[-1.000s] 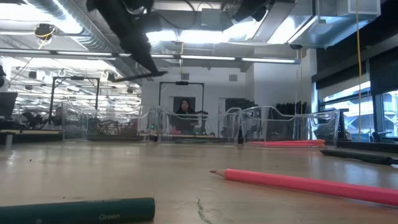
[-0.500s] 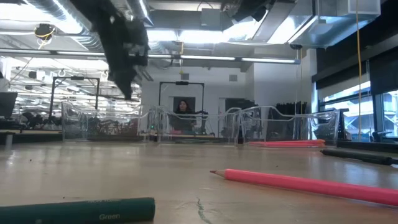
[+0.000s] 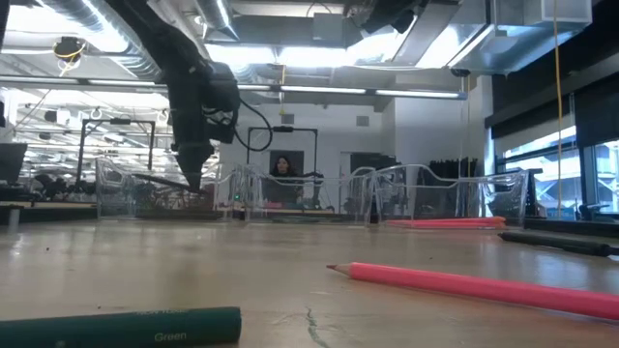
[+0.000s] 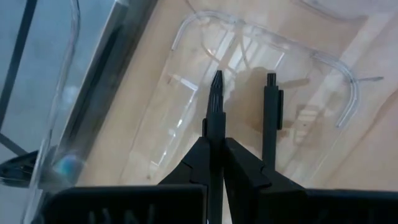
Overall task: Sort crayons/erasers/pens/pencils in bins
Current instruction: Put the black pen into the left transparent bin, then put the pink pencil into the right transparent bin
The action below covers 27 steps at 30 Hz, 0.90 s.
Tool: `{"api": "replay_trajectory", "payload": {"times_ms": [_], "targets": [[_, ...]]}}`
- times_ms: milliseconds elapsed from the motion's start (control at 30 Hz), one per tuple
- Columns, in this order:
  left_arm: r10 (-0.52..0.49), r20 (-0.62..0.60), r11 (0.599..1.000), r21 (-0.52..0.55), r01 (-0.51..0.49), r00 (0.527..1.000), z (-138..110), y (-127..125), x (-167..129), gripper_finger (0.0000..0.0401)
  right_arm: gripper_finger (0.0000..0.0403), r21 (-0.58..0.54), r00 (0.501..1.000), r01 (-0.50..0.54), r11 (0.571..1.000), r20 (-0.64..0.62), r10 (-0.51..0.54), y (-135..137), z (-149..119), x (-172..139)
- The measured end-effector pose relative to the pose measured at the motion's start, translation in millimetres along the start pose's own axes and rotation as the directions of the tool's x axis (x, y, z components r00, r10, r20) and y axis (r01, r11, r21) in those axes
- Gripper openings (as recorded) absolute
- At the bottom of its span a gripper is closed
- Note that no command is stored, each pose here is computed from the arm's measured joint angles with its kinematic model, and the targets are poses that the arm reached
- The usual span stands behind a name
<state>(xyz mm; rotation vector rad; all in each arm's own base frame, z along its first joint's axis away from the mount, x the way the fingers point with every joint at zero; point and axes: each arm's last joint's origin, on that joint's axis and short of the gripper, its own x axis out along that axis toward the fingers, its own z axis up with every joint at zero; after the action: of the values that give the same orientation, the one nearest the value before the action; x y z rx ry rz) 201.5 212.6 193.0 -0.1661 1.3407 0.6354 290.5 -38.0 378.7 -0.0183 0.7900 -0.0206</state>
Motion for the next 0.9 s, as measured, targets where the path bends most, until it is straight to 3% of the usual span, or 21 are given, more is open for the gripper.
{"api": "replay_trajectory", "payload": {"times_ms": [267,367,567,733,900], "targets": [[0.001,-0.002,1.000,-0.019,-0.001,1.000,-0.1,0.0,0.2,0.0054,0.0056,0.000,1.000,0.000,1.000,0.000,0.000,0.1,0.0,0.0],[0.048,-0.017,0.997,-0.063,-0.049,0.999,-0.5,1.3,0.1,0.0072,0.0056,0.000,1.000,0.000,1.000,0.000,0.000,0.1,0.0,0.0],[0.067,-0.038,0.993,-0.090,-0.070,0.997,-2.7,1.7,-1.4,0.0079,0.0056,0.031,1.000,-0.001,1.000,-0.009,0.001,0.2,-0.9,0.0],[0.064,0.021,0.994,-0.090,-0.062,0.998,-5.1,-10.0,-28.4,0.0076,0.0056,0.111,0.987,0.005,0.994,-0.158,0.013,3.9,-15.4,-2.6],[0.054,0.195,0.998,-0.053,-0.044,0.979,-9.1,-29.4,-74.4,0.0076,0.0056,0.139,0.948,0.121,0.983,-0.308,-0.074,16.7,-28.3,-5.4]]}}
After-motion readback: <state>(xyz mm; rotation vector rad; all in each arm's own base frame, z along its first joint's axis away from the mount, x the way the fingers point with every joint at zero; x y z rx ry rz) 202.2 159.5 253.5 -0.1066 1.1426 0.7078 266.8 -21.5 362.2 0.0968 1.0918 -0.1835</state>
